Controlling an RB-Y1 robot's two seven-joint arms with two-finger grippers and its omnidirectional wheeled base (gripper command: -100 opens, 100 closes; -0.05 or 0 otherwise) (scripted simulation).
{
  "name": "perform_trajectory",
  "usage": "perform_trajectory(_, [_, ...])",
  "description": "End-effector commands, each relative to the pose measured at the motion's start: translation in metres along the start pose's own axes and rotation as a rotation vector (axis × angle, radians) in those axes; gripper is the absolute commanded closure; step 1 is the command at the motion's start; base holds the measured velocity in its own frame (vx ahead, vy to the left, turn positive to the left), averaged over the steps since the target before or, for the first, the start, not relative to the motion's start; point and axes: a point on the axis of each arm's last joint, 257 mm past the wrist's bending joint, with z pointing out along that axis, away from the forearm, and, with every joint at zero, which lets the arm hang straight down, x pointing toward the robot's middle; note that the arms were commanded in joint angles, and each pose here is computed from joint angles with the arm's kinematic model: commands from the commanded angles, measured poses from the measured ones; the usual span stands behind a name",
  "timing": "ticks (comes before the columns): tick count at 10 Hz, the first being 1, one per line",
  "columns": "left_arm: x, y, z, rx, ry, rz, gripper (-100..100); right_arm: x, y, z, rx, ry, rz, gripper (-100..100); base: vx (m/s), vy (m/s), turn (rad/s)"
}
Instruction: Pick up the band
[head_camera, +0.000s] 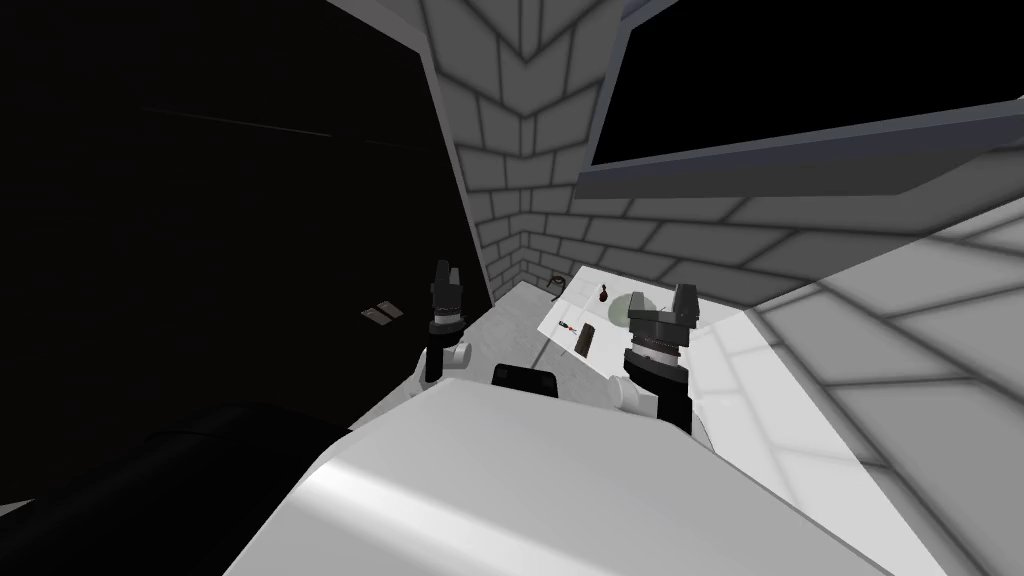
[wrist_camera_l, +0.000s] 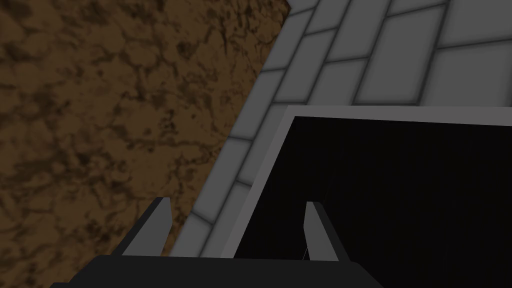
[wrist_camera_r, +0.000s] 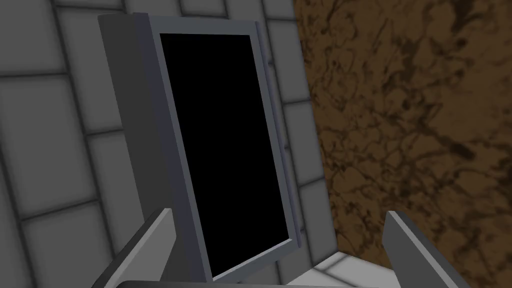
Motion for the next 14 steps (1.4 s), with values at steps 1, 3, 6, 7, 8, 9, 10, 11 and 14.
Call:
perform_trajectory(1, [0.0, 0.0, 0.0, 0.0, 0.0, 0.0, 0, 0.006, -0.005, -0.002, 0.012, 0.041, -0.022, -100, -0.019, 0.009, 0.025])
perform_trajectory(3, [0.0, 0.0, 0.0, 0.0, 0.0, 0.0, 0, 0.015, -0.017, -0.007, 0.039, 0.102, -0.058, -100, -0.054, 0.013, 0.042])
perform_trajectory(6, [0.0, 0.0, 0.0, 0.0, 0.0, 0.0, 0, 0.027, -0.035, -0.017, 0.079, 0.188, -0.112, -100, -0.059, 0.029, 0.041])
perform_trajectory(7, [0.0, 0.0, 0.0, 0.0, 0.0, 0.0, 0, 0.032, -0.046, -0.024, 0.104, 0.22, -0.136, -100, -0.059, 0.04, 0.088])
perform_trajectory(8, [0.0, 0.0, 0.0, 0.0, 0.0, 0.0, 0, 0.033, -0.046, -0.024, 0.104, 0.232, -0.141, -100, -0.046, 0.027, 0.022])
perform_trajectory(9, [0.0, 0.0, 0.0, 0.0, 0.0, 0.0, 0, 0.038, -0.059, -0.032, 0.13, 0.275, -0.171, -100, -0.044, 0.021, 0.061])
perform_trajectory(10, [0.0, 0.0, 0.0, 0.0, 0.0, 0.0, 0, 0.043, -0.072, -0.042, 0.159, 0.318, -0.203, -100, -0.064, 0.026, 0.095])
perform_trajectory(11, [0.0, 0.0, 0.0, 0.0, 0.0, 0.0, 0, 0.047, -0.086, -0.053, 0.19, 0.359, -0.234, -100, -0.074, 0.042, 0.11])
perform_trajectory(14, [0.0, 0.0, 0.0, 0.0, 0.0, 0.0, 0, 0.051, -0.101, -0.066, 0.22, 0.426, -0.279, -100, -0.046, 0.024, 0.057])
